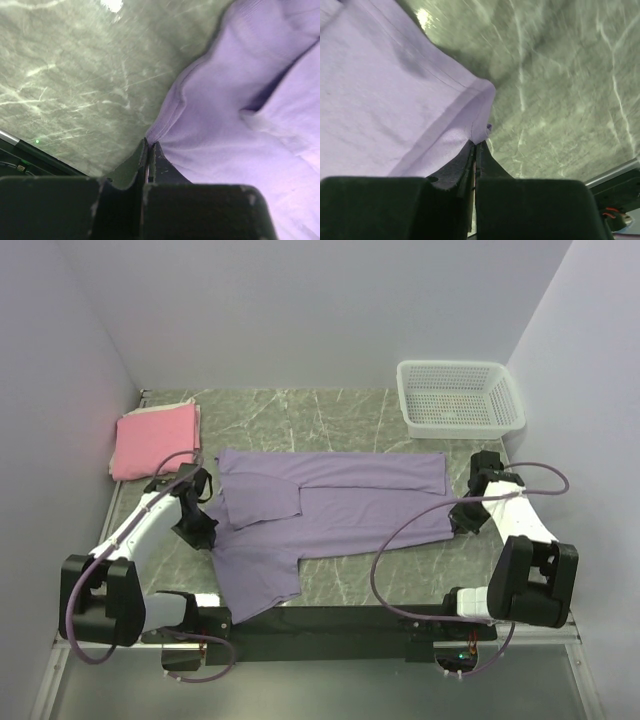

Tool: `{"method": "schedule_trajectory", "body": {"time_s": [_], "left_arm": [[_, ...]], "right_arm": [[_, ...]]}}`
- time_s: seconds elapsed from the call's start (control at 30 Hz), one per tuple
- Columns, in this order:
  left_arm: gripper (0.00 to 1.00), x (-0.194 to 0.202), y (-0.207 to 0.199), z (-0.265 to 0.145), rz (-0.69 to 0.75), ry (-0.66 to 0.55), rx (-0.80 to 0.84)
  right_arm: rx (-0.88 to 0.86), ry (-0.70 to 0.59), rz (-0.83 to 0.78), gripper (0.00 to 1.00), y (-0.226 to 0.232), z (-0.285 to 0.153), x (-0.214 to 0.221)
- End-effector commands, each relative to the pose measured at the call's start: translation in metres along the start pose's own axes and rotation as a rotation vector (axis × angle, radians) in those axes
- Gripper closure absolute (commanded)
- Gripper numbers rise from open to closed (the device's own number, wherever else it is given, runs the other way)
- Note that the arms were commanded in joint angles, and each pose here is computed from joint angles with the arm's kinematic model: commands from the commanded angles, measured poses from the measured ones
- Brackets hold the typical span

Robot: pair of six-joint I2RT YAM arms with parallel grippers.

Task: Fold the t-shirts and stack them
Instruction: Fold the tshirt

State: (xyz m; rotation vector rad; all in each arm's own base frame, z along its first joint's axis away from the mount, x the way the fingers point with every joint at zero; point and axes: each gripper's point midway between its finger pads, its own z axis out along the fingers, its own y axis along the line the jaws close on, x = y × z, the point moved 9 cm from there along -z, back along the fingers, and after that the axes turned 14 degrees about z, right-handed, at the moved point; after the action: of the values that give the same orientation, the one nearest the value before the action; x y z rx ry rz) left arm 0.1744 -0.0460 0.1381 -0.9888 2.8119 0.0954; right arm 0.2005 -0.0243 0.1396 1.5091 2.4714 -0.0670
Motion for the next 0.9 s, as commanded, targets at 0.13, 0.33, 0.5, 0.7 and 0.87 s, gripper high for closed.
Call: {"method": "schedule_trajectory", "body": {"time_s": [0.13, 0.33, 0.5, 0.7, 0.87], "left_arm": [[0.99, -0.026, -0.011, -0.014, 0.03, 0.008, 0.045], [0.99, -0.051, -0.024, -0.021, 0.043, 0.002, 0.061], [0.99, -0.072, -0.035, -0.025, 0.047, -0.009, 0.072], [0.99, -0.087, -0.048, -0.014, 0.07, 0.019, 0.07], [0.99, -0.097, -0.056, -0.012, 0.081, 0.014, 0.081]], "right_arm": [[0.001, -0.036, -0.069, 1.0, 0.019, -0.01, -0.026], [-0.022, -0.03, -0.08, 1.0, 0.039, -0.01, -0.041], [-0.013, -0.009, -0.087, 1.0, 0.051, -0.002, -0.048], [-0.008, 0.006, -0.092, 1.0, 0.061, 0.008, -0.054], [-0.026, 0.013, -0.082, 1.0, 0.07, 0.014, -0.058]]}}
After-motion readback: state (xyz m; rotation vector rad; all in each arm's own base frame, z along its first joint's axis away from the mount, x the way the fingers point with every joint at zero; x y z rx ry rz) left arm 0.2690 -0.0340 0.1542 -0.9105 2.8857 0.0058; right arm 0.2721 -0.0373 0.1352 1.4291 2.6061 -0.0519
